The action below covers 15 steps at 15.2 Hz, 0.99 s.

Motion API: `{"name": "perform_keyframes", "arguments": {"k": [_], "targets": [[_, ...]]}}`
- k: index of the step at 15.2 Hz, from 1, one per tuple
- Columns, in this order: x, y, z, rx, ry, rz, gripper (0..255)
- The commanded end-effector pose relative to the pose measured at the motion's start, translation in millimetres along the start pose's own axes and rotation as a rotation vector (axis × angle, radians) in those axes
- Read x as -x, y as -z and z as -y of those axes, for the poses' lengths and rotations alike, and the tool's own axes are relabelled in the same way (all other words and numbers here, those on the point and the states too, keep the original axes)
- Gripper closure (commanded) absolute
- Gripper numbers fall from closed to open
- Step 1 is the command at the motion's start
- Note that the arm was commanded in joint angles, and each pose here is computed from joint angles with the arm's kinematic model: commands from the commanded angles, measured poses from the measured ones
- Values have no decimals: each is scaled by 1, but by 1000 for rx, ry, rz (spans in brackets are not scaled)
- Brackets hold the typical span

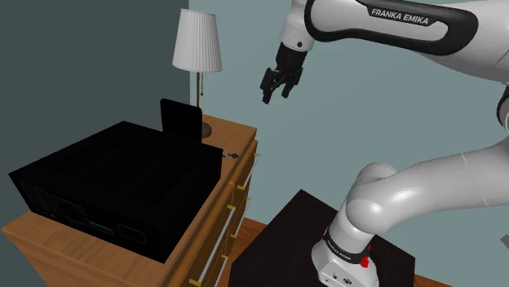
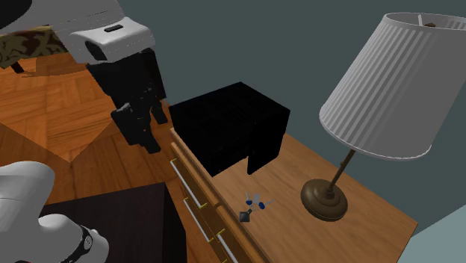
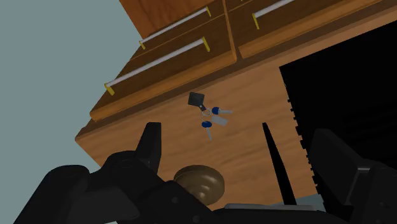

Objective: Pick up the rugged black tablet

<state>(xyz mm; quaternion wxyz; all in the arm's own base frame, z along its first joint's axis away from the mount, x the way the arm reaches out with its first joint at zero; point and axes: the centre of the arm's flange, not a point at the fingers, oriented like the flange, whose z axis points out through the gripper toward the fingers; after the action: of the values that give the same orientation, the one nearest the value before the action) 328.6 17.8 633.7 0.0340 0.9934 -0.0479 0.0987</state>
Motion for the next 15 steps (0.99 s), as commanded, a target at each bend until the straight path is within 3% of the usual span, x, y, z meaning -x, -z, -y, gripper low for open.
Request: {"name": "perform_keyframes", "arguments": {"k": [1, 15], "targets": [[0, 0, 0, 0, 0, 0, 0], [-176, -79, 65, -69, 351, 154, 0]]}}
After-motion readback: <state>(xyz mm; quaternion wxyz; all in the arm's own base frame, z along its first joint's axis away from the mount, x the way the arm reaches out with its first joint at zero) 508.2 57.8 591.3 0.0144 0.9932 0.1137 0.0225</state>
